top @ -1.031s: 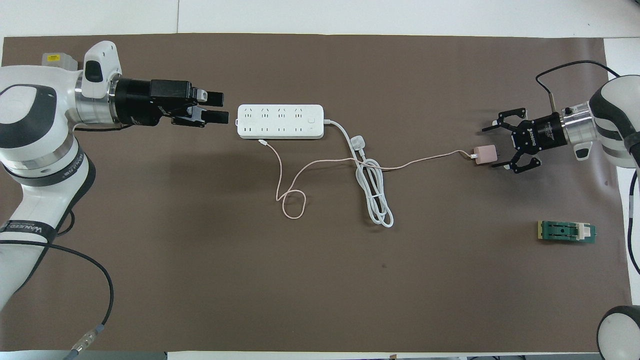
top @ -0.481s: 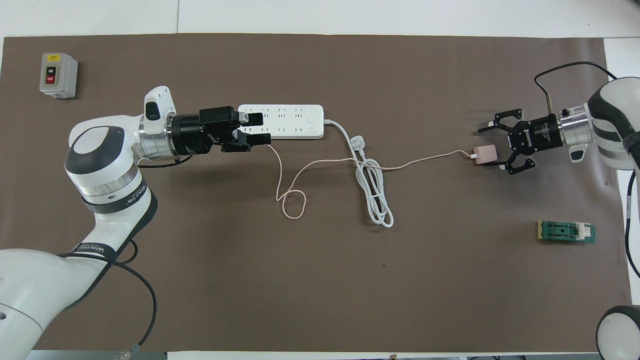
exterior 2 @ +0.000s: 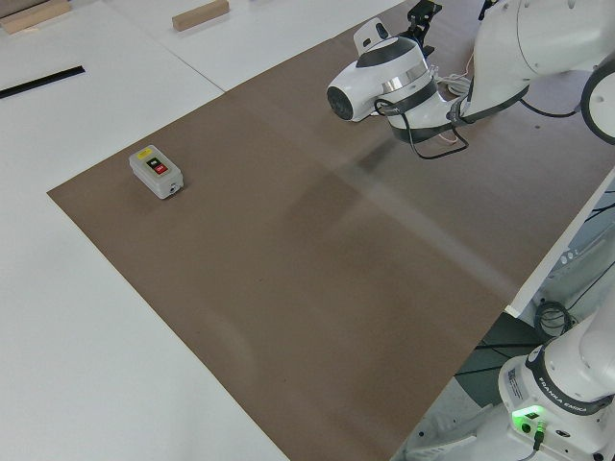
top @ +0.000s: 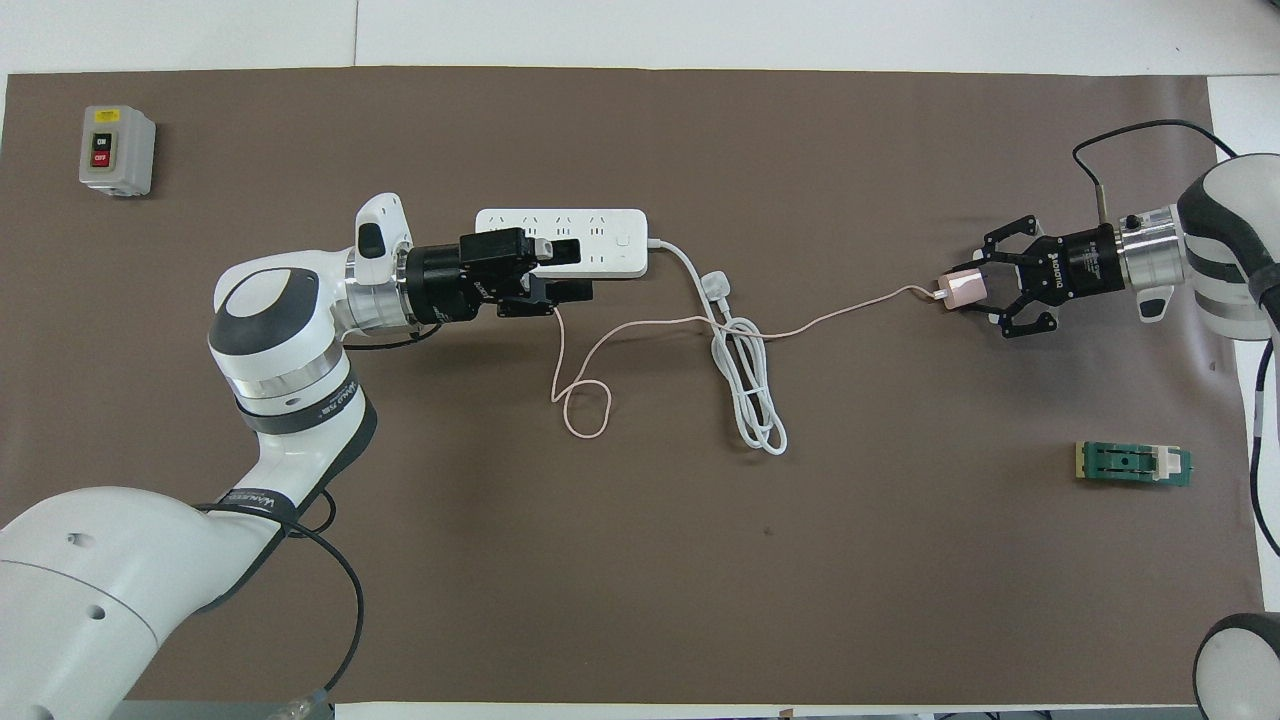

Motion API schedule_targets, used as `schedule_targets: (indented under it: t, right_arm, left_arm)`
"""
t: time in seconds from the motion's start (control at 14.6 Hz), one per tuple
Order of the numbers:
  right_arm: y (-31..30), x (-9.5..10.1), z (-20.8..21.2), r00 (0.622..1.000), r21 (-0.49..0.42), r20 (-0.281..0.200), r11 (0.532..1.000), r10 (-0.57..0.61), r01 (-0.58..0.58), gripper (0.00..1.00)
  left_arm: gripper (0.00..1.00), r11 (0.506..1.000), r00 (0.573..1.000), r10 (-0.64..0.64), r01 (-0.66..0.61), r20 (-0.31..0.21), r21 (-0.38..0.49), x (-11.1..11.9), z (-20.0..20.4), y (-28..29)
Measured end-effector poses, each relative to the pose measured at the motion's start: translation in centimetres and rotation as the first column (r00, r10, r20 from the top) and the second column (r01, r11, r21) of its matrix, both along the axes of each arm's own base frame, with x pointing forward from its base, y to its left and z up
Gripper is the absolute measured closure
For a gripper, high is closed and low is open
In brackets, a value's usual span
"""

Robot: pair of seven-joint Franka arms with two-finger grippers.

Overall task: Plug charger into power strip
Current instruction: 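Hold the strip end with the left gripper while the right gripper grasps the charger, then carry the pink charger with the right gripper toward the left gripper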

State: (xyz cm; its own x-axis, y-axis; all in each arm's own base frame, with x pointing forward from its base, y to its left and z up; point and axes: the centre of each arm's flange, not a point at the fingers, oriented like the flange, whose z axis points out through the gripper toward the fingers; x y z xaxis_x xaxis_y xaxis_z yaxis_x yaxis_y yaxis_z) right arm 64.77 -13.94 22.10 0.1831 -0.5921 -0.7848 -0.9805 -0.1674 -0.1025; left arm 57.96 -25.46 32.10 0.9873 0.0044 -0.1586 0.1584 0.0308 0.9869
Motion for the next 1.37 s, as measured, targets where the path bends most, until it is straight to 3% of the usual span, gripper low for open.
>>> schedule_targets:
  t: [0.21, 0.41, 0.82, 1.17, 1.37]
  right_arm:
    - [0.9, 0.3, 0.3, 1.0, 0.005, 0.006, 1.0, 0.01, -0.01, 0.48]
    - [5.1, 1.7, 3.8, 1.0, -0.001, 0.003, 1.0, 0.024, -0.024, 0.48]
    - [15.0, 3.1, 12.6, 0.999, -0.025, 0.01, 0.999, 0.046, -0.045, 0.48]
    - [22.5, 3.6, 14.8, 1.0, 0.003, -0.002, 1.0, 0.022, -0.022, 0.48]
    - [28.0, 3.6, 15.3, 1.0, -0.021, 0.017, 1.0, 0.02, -0.02, 0.48]
  left_arm:
    - [0.0, 0.998, 0.999, 0.018, -0.02, 0.05, 0.053, -0.2, -1.0, -1.0]
    - [0.0, 0.997, 0.995, 0.008, -0.016, 0.104, 0.08, -0.5, -1.4, -1.6]
    - [0.0, 0.997, 0.993, 0.006, -0.016, 0.119, 0.082, -0.7, -1.8, -2.3]
    - [0.0, 0.997, 0.991, 0.015, -0.025, 0.13, 0.079, -0.7, -2.5, -2.2]
    - [0.0, 0.997, 0.991, 0.017, -0.027, 0.133, 0.076, -0.6, -2.4, -2.3]
